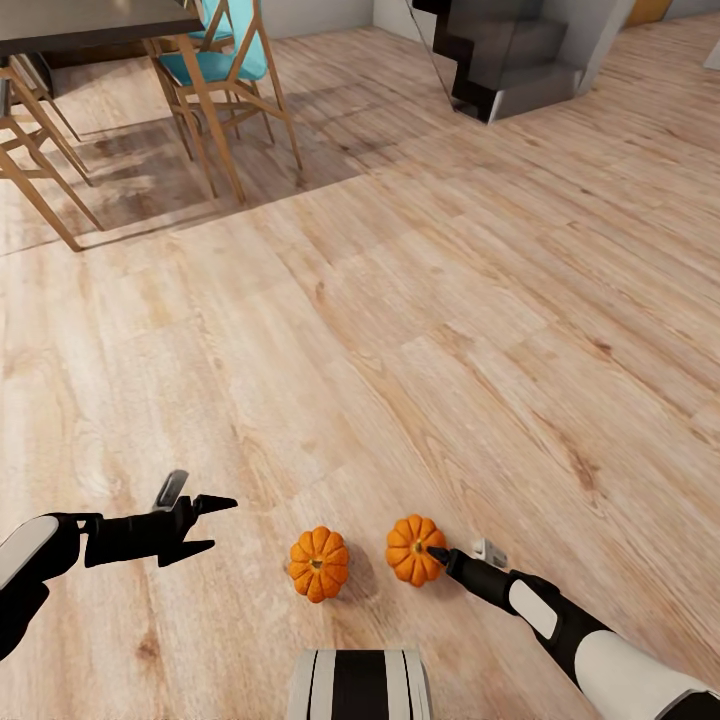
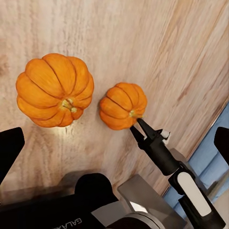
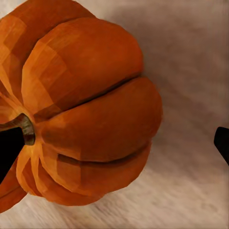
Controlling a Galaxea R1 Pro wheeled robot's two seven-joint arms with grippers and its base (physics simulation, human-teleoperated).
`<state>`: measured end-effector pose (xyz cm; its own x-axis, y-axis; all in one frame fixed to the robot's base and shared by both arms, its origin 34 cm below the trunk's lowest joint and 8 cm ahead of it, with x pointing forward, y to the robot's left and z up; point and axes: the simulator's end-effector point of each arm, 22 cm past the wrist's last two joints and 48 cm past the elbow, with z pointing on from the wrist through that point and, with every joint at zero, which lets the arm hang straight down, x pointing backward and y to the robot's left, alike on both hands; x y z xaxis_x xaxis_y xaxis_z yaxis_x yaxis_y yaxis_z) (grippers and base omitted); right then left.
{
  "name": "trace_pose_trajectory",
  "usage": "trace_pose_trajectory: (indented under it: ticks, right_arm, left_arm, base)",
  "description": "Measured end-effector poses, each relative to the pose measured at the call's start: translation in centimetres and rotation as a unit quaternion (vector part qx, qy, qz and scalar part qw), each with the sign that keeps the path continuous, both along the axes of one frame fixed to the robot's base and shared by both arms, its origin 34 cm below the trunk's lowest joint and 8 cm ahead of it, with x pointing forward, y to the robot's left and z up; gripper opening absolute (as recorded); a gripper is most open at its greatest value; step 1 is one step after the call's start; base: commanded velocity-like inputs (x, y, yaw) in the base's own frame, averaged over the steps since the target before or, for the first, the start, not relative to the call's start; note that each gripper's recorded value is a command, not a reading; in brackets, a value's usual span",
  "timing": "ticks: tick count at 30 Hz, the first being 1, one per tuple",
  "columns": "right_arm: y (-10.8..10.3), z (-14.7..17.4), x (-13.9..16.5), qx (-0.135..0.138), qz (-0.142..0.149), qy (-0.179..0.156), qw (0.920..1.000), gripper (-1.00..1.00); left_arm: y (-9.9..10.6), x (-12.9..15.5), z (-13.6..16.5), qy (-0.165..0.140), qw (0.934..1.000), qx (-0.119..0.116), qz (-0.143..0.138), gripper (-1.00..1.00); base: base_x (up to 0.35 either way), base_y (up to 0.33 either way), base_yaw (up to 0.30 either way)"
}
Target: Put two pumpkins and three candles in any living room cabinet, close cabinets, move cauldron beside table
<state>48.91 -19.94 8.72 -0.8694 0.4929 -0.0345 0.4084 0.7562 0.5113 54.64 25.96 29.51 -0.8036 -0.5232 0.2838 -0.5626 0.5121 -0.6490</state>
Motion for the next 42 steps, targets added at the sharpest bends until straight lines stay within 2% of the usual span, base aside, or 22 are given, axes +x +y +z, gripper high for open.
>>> trace_pose_trajectory:
  ticks: [6,26,42]
  right_arm:
    - [0.0,-0.7,-0.7,0.000,0.000,0.008,1.0000,1.00]
    - [-0.2,-0.7,-0.4,-0.005,0.000,0.001,1.0000,1.00]
    - [-0.2,-0.7,-0.4,-0.005,0.001,0.001,1.0000,1.00]
  left_arm:
    - [0.0,-0.3,-0.8,0.008,1.0000,0.000,0.000,1.00]
    - [0.0,-1.0,-1.0,0.014,0.9999,0.000,0.000,1.00]
    - [-0.4,-1.1,-0.7,0.010,0.9999,-0.003,-0.004,1.00]
  base:
    - [0.000,0.000,0.000]
    - [0.000,0.000,0.000]
    - [0.041,0.033,0.000]
